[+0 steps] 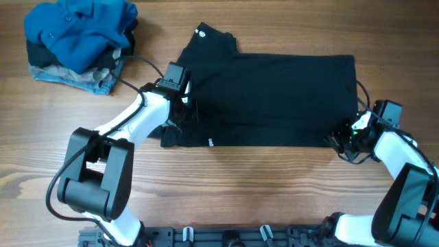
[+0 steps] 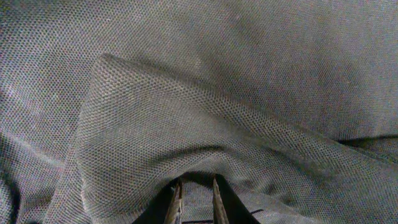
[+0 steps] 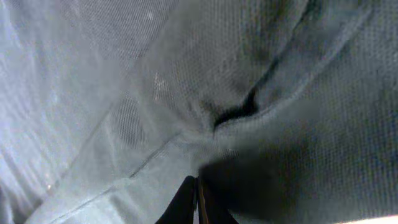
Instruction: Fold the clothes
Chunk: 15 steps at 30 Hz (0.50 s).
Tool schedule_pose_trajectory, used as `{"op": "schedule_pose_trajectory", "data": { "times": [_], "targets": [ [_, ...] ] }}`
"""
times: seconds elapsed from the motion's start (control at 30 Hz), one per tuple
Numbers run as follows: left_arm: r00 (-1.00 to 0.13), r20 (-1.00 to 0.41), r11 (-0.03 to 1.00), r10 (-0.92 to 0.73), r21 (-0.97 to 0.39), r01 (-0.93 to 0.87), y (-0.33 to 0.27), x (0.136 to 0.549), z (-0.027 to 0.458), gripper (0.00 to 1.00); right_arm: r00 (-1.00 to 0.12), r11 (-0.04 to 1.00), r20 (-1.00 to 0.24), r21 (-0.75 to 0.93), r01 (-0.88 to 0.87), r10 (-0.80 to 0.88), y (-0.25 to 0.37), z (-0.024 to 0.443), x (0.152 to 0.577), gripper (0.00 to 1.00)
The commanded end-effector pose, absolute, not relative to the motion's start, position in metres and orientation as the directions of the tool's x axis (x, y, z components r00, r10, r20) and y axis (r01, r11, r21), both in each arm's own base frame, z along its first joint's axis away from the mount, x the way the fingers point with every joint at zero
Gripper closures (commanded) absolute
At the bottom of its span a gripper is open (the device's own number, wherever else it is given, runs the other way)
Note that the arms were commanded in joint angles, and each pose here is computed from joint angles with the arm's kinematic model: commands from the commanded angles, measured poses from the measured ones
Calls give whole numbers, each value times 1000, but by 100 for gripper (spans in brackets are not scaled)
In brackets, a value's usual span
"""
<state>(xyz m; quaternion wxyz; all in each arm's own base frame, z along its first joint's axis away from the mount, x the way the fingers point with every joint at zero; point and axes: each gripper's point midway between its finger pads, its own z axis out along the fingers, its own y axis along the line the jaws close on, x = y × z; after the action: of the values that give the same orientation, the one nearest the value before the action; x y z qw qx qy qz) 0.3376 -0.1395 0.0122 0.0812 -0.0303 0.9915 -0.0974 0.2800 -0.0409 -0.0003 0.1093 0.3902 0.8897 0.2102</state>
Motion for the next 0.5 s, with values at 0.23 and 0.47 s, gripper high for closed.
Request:
{"op": "schedule_pose_trajectory", "data": {
  "times": [0.23, 0.47],
  "targets": [
    [-987, -150, 984, -56, -178, -29, -137, 335, 6, 83, -621, 583, -136, 543, 605, 772, -46, 3, 305, 96],
    [-987, -150, 984, -56, -178, -29, -137, 335, 6, 83, -525, 574, -311, 672, 468, 792, -62, 43, 359, 96]
  ]
}}
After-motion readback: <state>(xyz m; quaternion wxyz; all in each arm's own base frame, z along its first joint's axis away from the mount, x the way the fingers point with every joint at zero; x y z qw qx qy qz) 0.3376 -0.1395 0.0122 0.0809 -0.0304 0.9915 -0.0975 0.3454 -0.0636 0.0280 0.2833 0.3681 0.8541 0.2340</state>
